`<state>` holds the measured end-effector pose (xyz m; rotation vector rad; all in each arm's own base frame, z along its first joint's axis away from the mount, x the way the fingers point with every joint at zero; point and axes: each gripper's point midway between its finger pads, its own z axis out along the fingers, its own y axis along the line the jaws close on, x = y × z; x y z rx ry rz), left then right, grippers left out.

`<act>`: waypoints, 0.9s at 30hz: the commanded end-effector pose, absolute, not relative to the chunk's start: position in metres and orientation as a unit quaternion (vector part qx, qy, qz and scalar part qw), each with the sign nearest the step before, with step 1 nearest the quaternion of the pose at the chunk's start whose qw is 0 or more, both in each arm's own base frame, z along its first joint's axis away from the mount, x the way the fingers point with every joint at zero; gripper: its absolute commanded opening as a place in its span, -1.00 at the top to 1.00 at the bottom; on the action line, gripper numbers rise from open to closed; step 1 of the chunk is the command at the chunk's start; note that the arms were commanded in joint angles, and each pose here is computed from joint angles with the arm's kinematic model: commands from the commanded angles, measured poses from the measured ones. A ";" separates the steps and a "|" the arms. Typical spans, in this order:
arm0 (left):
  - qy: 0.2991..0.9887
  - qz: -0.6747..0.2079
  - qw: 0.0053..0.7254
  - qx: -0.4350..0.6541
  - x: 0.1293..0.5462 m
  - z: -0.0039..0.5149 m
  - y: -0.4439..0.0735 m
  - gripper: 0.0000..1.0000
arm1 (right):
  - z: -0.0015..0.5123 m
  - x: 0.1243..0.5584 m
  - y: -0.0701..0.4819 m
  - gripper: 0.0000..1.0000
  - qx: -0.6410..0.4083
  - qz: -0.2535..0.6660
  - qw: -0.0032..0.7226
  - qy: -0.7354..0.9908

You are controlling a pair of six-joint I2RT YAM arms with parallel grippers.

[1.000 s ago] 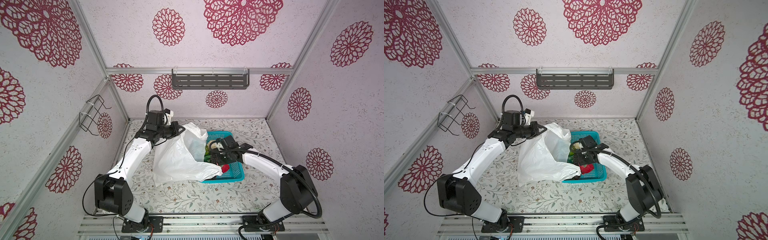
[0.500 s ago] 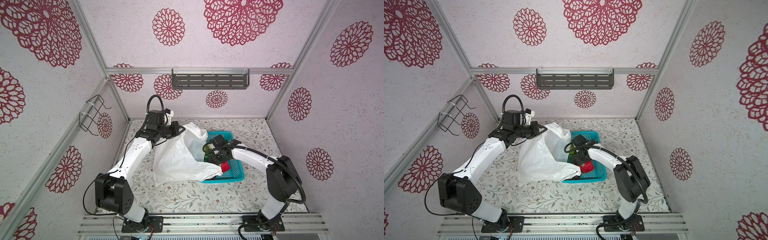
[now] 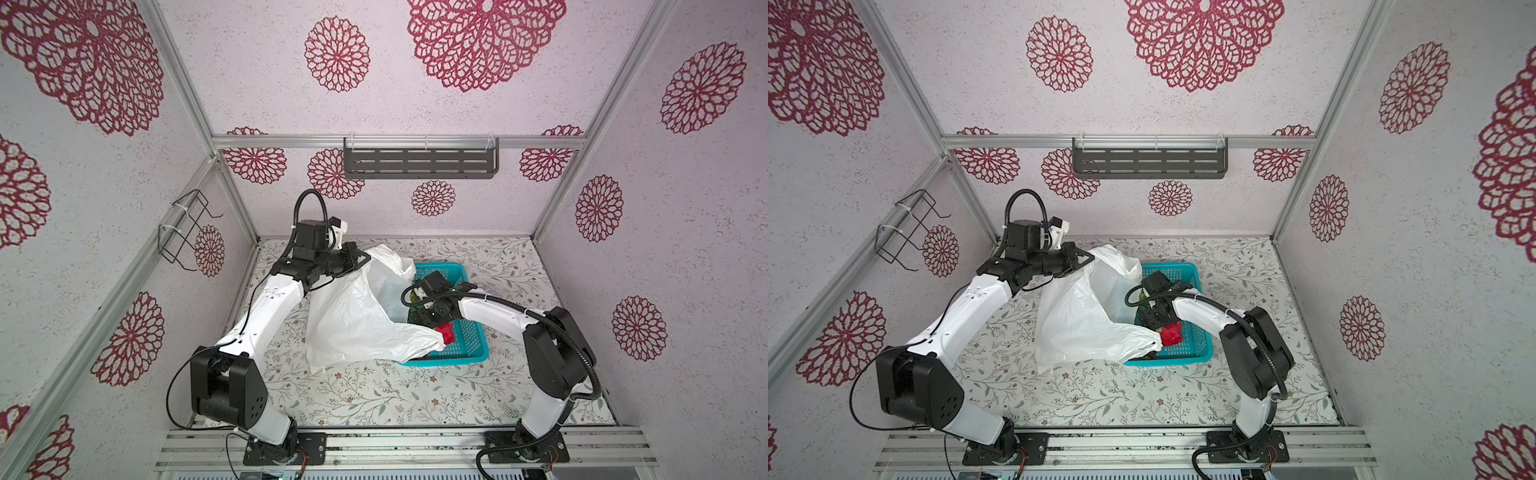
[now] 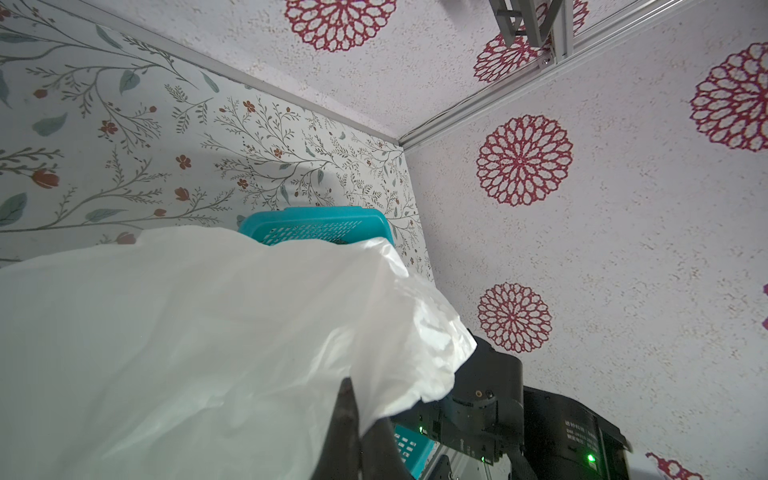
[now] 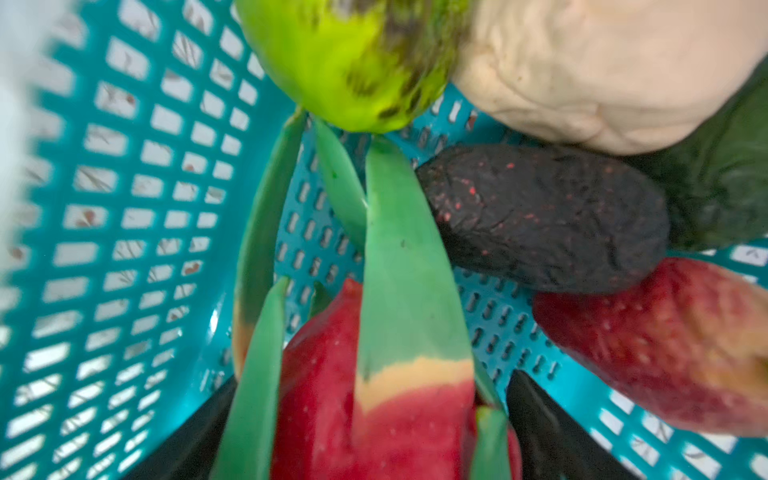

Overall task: Place the fruits into the plastic bag
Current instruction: 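Move the right gripper over the basket above the red dragon fruit, then lower the right gripper and grasp the red dragon fruit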

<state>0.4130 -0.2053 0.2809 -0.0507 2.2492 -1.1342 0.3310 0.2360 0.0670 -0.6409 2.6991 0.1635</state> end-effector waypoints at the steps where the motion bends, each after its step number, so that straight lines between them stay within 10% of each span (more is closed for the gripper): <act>1: 0.846 -0.429 0.317 -0.011 0.416 0.288 -0.204 1.00 | 0.037 0.302 0.225 -0.12 -0.201 0.078 0.110 0.970; 5: 0.846 -0.429 0.318 -0.011 0.415 0.289 -0.204 1.00 | 0.081 0.316 0.237 0.31 -0.190 0.138 0.178 0.956; 21: 0.844 -0.431 0.320 -0.004 0.415 0.291 -0.205 1.00 | 0.213 0.329 0.187 0.37 -0.102 0.208 0.358 0.904; 25: 0.843 -0.432 0.321 -0.002 0.415 0.292 -0.205 1.00 | 0.207 0.317 0.195 0.08 -0.145 0.220 0.335 0.905; 27: 0.844 -0.431 0.320 -0.002 0.415 0.291 -0.205 1.00 | 0.193 0.312 0.195 -0.49 -0.153 0.215 0.306 0.915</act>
